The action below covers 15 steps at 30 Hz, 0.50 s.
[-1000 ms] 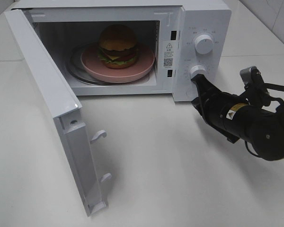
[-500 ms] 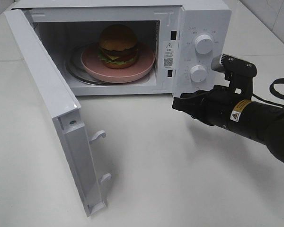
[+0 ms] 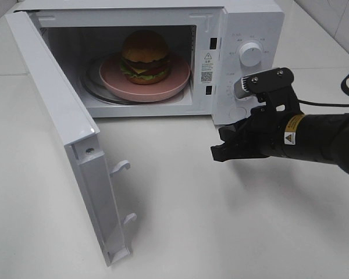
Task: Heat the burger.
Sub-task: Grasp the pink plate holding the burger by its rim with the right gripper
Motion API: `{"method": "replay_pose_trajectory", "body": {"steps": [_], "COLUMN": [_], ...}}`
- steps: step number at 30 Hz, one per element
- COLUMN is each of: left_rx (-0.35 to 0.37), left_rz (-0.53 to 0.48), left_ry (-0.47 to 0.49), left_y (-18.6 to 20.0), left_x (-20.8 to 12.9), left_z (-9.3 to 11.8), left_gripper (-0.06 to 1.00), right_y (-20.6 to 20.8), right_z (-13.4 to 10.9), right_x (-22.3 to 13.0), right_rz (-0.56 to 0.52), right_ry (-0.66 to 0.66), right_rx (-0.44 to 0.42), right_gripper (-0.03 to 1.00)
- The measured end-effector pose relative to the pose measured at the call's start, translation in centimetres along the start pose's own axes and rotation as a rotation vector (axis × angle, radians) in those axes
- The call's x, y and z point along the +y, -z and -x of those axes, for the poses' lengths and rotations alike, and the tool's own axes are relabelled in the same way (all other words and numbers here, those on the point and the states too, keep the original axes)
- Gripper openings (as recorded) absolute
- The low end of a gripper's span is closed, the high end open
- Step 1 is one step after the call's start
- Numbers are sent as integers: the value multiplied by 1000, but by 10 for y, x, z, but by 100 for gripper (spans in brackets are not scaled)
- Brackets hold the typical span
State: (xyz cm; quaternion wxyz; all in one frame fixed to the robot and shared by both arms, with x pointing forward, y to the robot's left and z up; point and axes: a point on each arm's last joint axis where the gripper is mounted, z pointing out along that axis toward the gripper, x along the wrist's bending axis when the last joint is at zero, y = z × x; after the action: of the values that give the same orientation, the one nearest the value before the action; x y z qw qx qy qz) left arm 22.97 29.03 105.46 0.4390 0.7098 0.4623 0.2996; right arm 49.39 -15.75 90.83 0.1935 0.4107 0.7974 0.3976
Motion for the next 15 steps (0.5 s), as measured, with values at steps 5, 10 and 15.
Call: {"method": "replay_pose_trajectory", "body": {"steps": [5,10,15], "left_rx": [0,0,0], "left_rz": [0,0,0], "left_ry": [0,0,0], "left_y": [0,0,0], "left_x": [0,0,0], "left_z": [0,0,0], "left_gripper": [0,0,0], "right_y": [4,4,5], "right_z": [6,6,-3], "right_x": [14,17,25], "right_rz": [-131,-286,-374], "right_ry": [55,87,123], "right_rx": [-39,-123,-172], "right_gripper": [10,10,10]}}
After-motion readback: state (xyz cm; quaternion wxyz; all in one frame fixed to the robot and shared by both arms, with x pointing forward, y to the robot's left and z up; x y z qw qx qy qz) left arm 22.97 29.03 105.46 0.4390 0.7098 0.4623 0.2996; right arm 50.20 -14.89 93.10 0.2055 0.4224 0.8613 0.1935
